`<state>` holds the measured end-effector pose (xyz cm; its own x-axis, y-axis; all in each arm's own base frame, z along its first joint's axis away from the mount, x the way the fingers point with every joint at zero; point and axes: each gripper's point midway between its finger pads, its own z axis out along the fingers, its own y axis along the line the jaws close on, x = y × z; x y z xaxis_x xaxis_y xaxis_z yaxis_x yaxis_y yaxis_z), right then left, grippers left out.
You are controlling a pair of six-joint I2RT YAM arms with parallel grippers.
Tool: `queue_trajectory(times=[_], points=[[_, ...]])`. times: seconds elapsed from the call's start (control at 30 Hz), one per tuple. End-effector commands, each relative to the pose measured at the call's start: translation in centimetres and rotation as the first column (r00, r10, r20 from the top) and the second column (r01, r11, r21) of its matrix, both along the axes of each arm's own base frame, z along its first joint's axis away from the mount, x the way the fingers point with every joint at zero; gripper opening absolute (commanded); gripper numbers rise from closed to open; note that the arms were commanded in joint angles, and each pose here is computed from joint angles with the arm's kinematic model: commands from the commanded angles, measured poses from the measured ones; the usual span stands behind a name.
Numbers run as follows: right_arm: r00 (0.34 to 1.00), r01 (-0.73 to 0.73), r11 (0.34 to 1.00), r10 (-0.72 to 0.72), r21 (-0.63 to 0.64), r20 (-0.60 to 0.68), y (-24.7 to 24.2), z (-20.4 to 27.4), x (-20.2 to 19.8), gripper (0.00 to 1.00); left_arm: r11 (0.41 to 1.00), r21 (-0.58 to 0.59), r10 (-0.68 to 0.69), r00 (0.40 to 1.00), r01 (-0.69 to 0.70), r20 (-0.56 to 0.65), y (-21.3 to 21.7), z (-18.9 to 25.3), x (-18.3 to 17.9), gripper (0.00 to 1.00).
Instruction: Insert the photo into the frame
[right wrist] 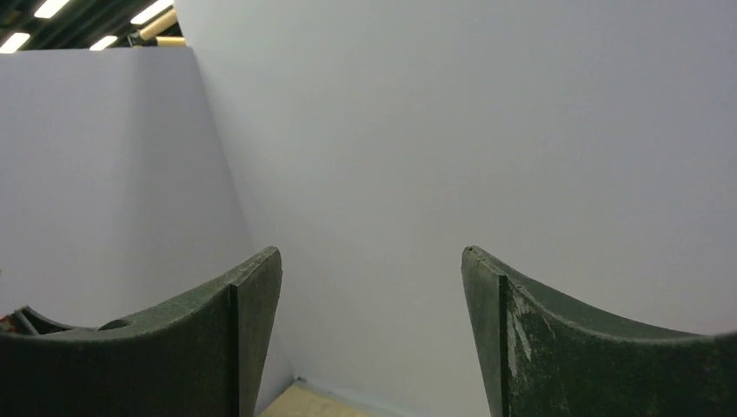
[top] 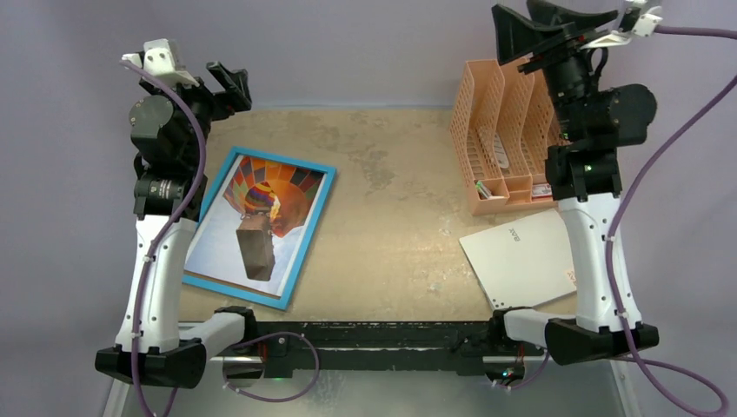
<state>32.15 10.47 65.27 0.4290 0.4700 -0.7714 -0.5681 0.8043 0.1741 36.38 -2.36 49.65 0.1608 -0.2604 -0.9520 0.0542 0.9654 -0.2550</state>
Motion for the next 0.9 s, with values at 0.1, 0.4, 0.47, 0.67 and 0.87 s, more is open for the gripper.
queue_trajectory(times=[0.1, 0.4, 0.47, 0.67, 0.87], points=[[0.987, -0.121, 0.992, 0.124, 0.037, -0.100, 2.0, -3.4, 3.0, 0.77, 0.995, -0.046, -0.093, 0.993, 0.090, -0.068, -1.7, -5.0, 1.0, 0.98], [0.836, -0.447, 0.894, 0.407, -0.027, -0.368, 13.8, -14.3, 5.7, 0.64, 0.958, -0.232, -0.231, 0.933, 0.168, -0.277, -4.3, -15.8, 1.8, 0.98], [0.792, -0.470, 0.883, 0.429, 0.014, -0.434, 16.6, -17.5, 6.3, 0.64, 0.961, -0.236, -0.223, 0.904, 0.142, -0.364, -4.3, -18.4, 2.1, 0.97], [0.601, -0.442, 0.892, 0.374, 0.095, -0.706, 23.7, -30.2, 9.0, 0.58, 0.950, -0.255, -0.295, 0.785, 0.181, -0.544, -5.6, -26.7, 1.2, 0.93], [0.419, -0.299, 0.954, 0.149, 0.019, -0.896, 24.3, -41.7, 11.2, 0.50, 0.945, -0.181, -0.314, 0.593, 0.273, -0.741, -9.8, -35.3, -0.8, 0.93]])
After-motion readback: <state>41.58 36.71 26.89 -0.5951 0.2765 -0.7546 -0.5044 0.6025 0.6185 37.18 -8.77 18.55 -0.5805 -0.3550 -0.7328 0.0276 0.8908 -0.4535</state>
